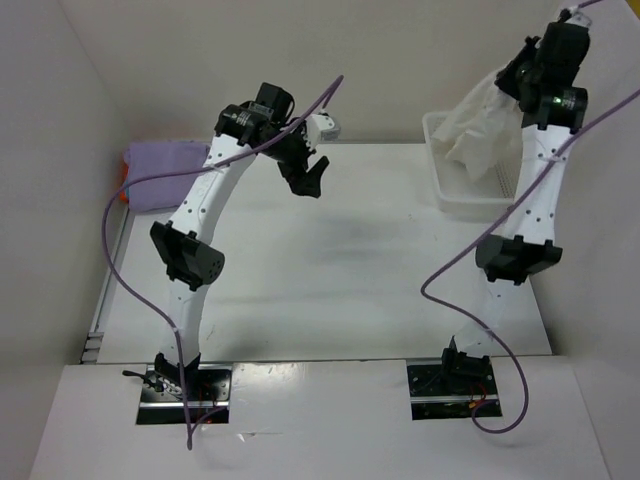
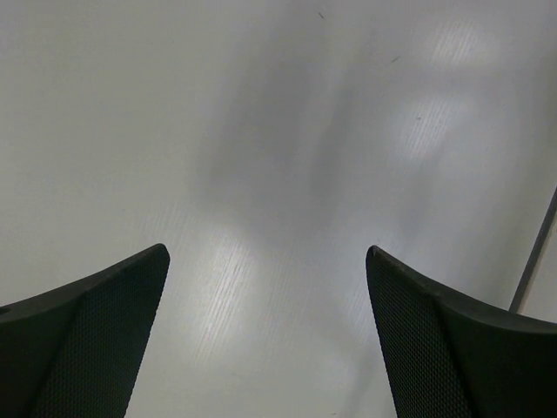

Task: Fold and stack the t-shirts
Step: Grab crumpled tshirt from bin with the right arm, then move the tshirt to the center of the board

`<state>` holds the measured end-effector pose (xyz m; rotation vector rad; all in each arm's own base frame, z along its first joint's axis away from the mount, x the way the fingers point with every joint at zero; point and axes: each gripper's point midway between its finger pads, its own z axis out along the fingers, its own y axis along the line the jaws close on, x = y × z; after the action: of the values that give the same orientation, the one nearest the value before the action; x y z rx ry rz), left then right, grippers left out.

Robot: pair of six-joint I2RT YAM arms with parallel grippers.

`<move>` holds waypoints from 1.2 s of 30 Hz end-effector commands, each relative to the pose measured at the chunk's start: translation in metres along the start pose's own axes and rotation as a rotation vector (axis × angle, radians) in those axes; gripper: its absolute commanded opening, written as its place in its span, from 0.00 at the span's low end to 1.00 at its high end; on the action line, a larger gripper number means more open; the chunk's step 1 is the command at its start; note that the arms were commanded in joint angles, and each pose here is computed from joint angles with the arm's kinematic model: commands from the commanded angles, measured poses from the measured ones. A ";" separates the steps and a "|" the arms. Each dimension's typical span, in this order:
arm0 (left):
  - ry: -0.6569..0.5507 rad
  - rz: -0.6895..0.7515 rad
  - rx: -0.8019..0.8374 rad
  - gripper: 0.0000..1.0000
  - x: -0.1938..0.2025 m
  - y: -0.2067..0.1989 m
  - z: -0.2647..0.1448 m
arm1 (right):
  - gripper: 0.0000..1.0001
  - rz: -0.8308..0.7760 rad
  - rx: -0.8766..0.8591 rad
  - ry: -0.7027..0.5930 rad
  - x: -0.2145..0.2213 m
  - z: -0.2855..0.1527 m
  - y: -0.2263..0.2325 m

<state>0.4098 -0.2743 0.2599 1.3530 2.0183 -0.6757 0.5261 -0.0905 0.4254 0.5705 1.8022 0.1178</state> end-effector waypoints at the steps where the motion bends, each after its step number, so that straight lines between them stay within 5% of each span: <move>1: -0.025 0.010 -0.119 1.00 -0.013 0.002 -0.033 | 0.00 -0.037 -0.371 -0.225 -0.077 -0.104 0.083; 7: -0.060 0.008 -0.315 1.00 -0.018 0.012 -0.088 | 0.00 -0.209 -0.899 -0.305 -0.078 -0.259 0.187; 13: -0.124 -0.128 -0.524 1.00 0.011 0.045 -0.157 | 0.00 -0.254 -1.205 -0.192 -0.020 -0.320 0.262; 20: -0.180 -0.242 -0.702 1.00 0.052 0.058 -0.232 | 0.00 -0.202 -1.192 -0.017 0.039 -0.276 0.309; 23: -0.203 -0.261 -0.727 1.00 0.063 0.057 -0.248 | 0.00 -0.162 -1.041 0.081 0.073 -0.214 0.313; 26: -0.168 -0.266 -0.752 1.00 0.078 0.057 -0.249 | 0.38 -0.121 -0.850 0.233 0.124 -0.148 0.301; 27: -0.131 -0.263 -0.744 1.00 0.089 0.059 -0.242 | 0.63 -0.115 -0.782 0.293 0.139 -0.131 0.288; 28: -0.114 -0.262 -0.735 1.00 0.095 0.060 -0.237 | 0.71 -0.110 -0.730 0.337 0.152 -0.116 0.279; 30: -0.059 -0.259 -0.741 1.00 0.110 0.063 -0.231 | 0.80 -0.123 -0.592 0.451 0.187 -0.084 0.248; 36: 0.225 -0.115 -0.556 1.00 0.168 0.024 -0.157 | 0.81 -0.232 -0.407 0.528 0.218 -0.080 0.197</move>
<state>0.3757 -0.0382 0.2671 0.7761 2.2409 -0.0455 0.5014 0.2156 0.3079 0.0300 2.2650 0.6057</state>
